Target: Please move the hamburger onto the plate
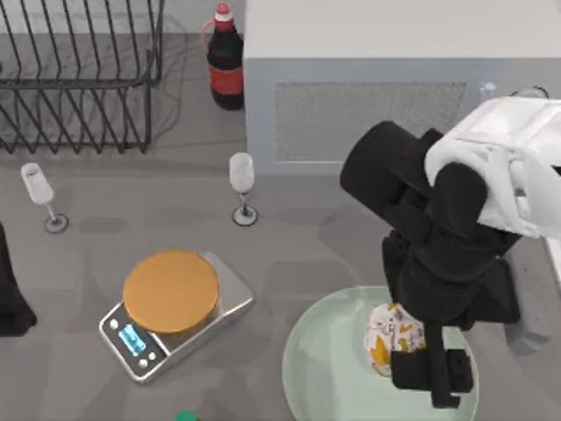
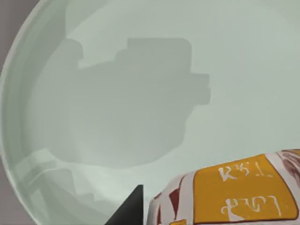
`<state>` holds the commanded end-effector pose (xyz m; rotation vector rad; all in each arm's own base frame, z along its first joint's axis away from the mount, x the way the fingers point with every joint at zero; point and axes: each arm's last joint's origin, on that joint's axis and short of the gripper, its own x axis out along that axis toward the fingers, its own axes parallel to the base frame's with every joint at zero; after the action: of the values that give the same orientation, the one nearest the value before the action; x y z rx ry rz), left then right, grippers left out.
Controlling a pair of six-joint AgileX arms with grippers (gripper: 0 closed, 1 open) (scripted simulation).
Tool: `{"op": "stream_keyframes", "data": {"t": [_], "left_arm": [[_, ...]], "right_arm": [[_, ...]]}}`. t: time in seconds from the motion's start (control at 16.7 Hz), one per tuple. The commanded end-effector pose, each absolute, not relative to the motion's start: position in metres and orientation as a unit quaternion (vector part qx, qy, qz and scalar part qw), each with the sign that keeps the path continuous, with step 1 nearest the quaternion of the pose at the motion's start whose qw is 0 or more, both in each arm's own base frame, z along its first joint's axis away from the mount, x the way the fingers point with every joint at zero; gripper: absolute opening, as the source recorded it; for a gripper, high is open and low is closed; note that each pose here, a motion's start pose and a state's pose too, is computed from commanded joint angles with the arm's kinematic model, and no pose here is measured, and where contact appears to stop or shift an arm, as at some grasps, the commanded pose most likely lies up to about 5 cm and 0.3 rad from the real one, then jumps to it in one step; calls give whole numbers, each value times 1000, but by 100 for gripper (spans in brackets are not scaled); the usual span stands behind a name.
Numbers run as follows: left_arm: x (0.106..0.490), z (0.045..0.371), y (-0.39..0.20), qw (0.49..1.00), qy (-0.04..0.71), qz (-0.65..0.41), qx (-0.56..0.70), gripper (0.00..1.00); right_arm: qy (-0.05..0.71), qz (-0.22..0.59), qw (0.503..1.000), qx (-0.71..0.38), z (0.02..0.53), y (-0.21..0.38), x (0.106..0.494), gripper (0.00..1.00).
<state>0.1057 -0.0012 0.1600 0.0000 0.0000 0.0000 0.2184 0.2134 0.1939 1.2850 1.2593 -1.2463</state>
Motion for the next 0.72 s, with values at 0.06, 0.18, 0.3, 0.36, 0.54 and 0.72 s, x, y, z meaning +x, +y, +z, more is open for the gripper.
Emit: {"op": "stream_keyframes", "data": {"t": [0.06,0.18,0.3,0.36,0.54,0.72], "left_arm": [[106,160,-1,1000,0,0,0,100],[106,160,-1,1000,0,0,0,100],[106,160,-1,1000,0,0,0,100],[106,160,-1,1000,0,0,0,100],[106,160,-1,1000,0,0,0,100],[106,160,-1,1000,0,0,0,100]], "right_arm": [[511,-506,458,522,194,213,218,0],[511,-506,458,522,194,213,218,0],[512,-508,459,519,192,214,217,0],[512,-508,460,518,191,214,217,0],[511,-505,460,522,176,217,218,0],[511,-505,458,524,154,219,218,0]]}}
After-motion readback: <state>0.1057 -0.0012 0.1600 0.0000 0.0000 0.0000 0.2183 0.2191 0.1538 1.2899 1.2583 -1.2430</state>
